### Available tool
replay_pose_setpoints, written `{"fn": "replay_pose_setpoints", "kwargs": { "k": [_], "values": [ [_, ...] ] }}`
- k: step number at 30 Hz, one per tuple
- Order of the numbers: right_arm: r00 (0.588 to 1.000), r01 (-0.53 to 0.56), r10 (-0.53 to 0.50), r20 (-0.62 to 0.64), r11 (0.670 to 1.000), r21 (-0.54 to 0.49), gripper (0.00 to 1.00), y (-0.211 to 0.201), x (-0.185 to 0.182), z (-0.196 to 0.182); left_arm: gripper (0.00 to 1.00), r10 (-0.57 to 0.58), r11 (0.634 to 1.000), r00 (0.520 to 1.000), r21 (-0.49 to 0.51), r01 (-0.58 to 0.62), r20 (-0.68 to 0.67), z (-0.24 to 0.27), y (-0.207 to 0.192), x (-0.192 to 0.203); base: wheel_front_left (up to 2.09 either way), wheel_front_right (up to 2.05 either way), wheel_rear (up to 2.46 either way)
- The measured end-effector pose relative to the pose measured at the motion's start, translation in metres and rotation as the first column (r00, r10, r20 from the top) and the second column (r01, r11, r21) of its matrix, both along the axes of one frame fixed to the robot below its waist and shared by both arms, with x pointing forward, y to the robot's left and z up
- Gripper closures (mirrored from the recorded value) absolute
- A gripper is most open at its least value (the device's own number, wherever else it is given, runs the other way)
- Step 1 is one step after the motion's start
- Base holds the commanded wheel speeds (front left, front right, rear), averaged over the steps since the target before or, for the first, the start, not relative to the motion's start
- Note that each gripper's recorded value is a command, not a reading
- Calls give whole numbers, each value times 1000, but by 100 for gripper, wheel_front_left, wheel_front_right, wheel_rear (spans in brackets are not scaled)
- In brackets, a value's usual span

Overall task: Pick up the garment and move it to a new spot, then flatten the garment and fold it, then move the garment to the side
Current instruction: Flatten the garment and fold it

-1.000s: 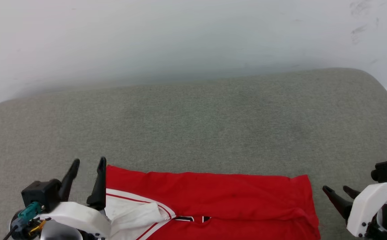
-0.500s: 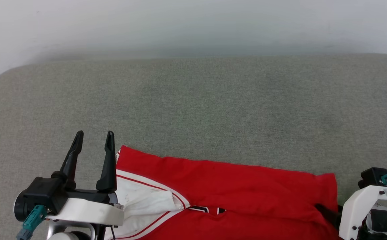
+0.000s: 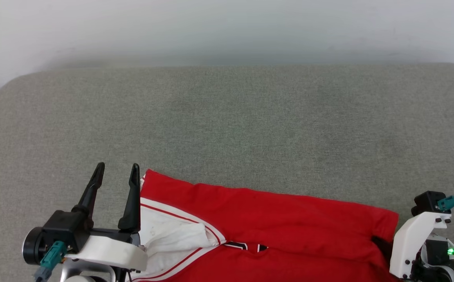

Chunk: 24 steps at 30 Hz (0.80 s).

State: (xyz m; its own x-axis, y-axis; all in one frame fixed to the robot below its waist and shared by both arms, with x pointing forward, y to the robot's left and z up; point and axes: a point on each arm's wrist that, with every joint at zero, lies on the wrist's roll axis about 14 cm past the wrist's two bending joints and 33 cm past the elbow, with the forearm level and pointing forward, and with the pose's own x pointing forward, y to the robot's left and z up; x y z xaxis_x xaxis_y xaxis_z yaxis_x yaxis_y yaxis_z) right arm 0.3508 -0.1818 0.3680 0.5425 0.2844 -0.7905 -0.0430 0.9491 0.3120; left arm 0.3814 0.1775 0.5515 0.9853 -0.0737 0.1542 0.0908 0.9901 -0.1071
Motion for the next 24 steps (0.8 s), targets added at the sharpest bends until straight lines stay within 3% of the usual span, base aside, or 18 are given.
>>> {"fn": "replay_pose_setpoints", "kwargs": {
  "k": [6,11,17,19,24],
  "values": [
    [997,36,-34,68,999,-22,100,-16,1,19,0,2,1000,1000,14,-1,-28,-9,-3,-10,0,0,0],
    [983,163,-156,99,985,-60,100,-65,-4,32,0,-6,1000,1000,0,6,-23,-8,-9,-15,0,0,0],
    [942,325,-315,116,942,-81,100,-123,-17,47,0,-28,1000,999,8,28,-17,-7,-16,-15,0,0,0],
    [930,359,-354,104,933,-37,100,-126,-19,51,0,-33,999,999,8,34,-16,-6,-18,-15,0,0,0],
    [933,352,-360,-10,907,233,100,-77,-21,54,0,-52,999,999,8,52,-15,-6,-23,-16,0,0,0]
  ]
}}
